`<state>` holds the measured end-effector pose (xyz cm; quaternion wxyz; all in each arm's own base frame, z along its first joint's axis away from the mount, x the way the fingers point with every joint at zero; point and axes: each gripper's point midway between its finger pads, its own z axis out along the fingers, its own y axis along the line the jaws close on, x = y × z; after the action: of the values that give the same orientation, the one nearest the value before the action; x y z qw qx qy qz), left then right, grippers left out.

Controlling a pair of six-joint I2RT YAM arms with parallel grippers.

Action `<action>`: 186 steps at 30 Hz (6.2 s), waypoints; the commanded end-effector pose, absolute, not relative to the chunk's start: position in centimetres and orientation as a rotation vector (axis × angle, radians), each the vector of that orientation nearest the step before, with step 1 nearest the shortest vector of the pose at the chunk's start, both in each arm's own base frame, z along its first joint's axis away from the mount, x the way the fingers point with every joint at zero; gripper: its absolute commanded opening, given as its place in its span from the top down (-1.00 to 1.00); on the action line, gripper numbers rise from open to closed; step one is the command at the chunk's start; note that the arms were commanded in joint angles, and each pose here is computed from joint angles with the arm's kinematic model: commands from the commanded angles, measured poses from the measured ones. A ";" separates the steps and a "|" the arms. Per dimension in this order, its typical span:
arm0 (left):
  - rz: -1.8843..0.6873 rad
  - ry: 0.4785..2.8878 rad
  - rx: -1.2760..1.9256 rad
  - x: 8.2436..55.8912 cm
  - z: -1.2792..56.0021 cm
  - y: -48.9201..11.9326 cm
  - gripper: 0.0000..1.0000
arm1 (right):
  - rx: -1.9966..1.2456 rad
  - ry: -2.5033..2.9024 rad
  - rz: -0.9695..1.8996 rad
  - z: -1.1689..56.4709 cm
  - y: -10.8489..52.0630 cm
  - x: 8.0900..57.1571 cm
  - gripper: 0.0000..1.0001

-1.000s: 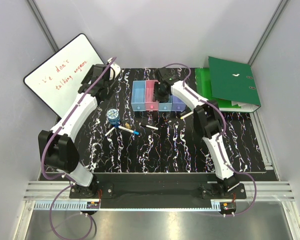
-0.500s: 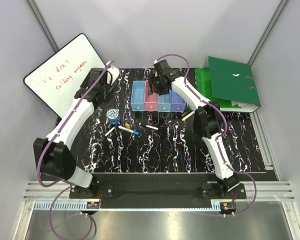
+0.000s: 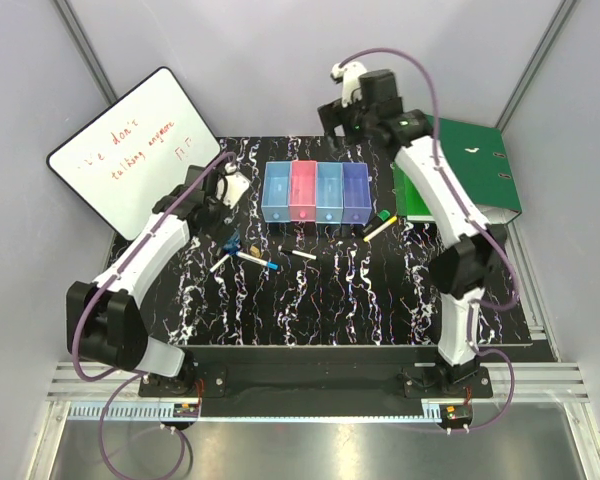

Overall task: Sort the stationery into containers
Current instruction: Pick up the stationery from the center of the board, then place the stationery in the storage box.

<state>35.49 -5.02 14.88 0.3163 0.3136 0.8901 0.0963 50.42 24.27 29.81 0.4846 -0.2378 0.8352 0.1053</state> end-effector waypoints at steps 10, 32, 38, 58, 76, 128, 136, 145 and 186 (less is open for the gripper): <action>-0.064 2.352 0.896 35.5 13.7 -9.7 -0.98 | -0.649 1.818 0.008 40.3 17.9 44.8 -1.00; 0.057 2.362 0.898 39.8 10.6 -9.1 -0.98 | -0.631 1.817 0.051 40.6 18.3 44.6 -1.00; 0.088 2.357 0.921 39.8 10.4 -8.5 -0.98 | -0.627 1.822 0.058 40.4 18.5 44.8 -0.99; 0.138 2.389 0.944 39.9 9.1 -6.8 -0.64 | -0.624 1.829 0.057 40.1 18.5 44.8 -0.99; 0.132 2.418 0.960 39.4 8.9 -6.7 -0.47 | -0.616 1.817 0.056 40.7 18.3 44.4 -1.00; 0.008 2.171 0.976 44.2 22.5 -11.8 1.00 | -0.519 1.822 -0.111 40.6 15.3 44.6 -0.98; -0.085 2.103 1.053 50.0 21.0 -17.5 1.00 | -0.378 1.839 -0.295 39.5 11.6 45.1 -1.00; -0.070 2.039 1.101 55.2 18.2 -21.2 1.00 | -0.375 1.861 -0.308 38.5 11.0 44.5 -0.98; 0.077 1.955 1.088 58.9 13.6 -22.9 -0.80 | -0.404 1.937 -0.245 35.3 11.4 43.7 -0.99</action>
<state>58.07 -21.80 8.46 0.3767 0.4434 0.8129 0.0282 44.14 11.52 33.41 0.5200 -0.1829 0.8263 -0.1157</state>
